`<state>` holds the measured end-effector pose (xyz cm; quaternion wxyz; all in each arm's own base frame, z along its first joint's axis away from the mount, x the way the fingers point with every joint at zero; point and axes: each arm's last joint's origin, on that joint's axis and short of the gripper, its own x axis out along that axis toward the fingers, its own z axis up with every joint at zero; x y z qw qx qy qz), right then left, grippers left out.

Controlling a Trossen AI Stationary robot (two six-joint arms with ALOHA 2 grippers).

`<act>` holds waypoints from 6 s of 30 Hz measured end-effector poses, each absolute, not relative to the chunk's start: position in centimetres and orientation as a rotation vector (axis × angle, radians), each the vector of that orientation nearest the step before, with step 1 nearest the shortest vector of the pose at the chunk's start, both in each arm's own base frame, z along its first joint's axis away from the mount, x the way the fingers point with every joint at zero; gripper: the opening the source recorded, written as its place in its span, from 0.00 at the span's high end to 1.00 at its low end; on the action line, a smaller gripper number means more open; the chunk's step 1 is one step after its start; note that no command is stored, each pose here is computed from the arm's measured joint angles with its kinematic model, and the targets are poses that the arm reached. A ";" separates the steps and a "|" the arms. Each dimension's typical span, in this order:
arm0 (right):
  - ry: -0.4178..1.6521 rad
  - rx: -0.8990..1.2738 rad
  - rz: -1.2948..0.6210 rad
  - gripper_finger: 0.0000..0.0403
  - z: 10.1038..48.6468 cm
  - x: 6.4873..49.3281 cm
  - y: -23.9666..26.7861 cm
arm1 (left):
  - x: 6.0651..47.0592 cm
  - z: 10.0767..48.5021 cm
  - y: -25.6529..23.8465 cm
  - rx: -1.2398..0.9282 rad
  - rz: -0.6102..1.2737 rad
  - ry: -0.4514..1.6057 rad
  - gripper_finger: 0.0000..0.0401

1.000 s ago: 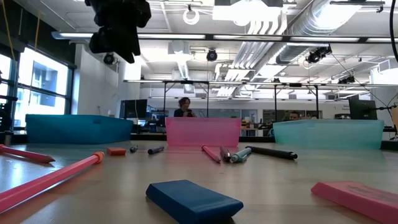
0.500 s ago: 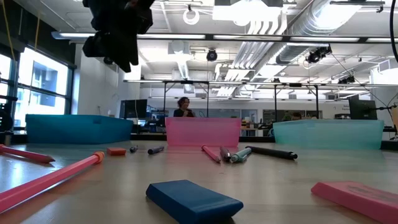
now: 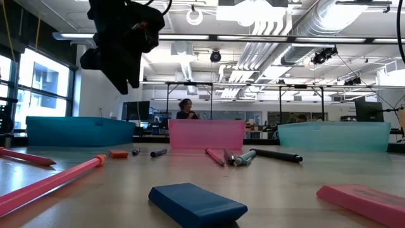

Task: Sort crayons/erasers/pens/pencils in bins
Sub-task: Put the pink pen into the orange bin, then put the blue crayon into the red bin

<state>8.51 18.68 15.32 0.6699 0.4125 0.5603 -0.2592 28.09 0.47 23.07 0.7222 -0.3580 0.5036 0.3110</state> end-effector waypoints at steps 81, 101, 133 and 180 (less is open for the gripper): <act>1.194 0.869 -0.650 0.65 19.1 8.5 18.2 | 32.4 13.4 1.7 -0.927 1.140 1.027 0.96; 1.043 0.817 -0.649 0.65 24.7 9.2 18.6 | 32.1 21.9 5.2 -0.819 1.005 0.769 0.96; 0.770 0.932 -0.987 0.65 26.2 17.5 11.5 | 30.1 25.7 19.2 -0.525 0.875 0.555 0.96; 0.737 0.758 -0.989 0.65 26.4 21.3 6.1 | 34.0 15.4 18.4 -0.663 0.889 0.816 0.96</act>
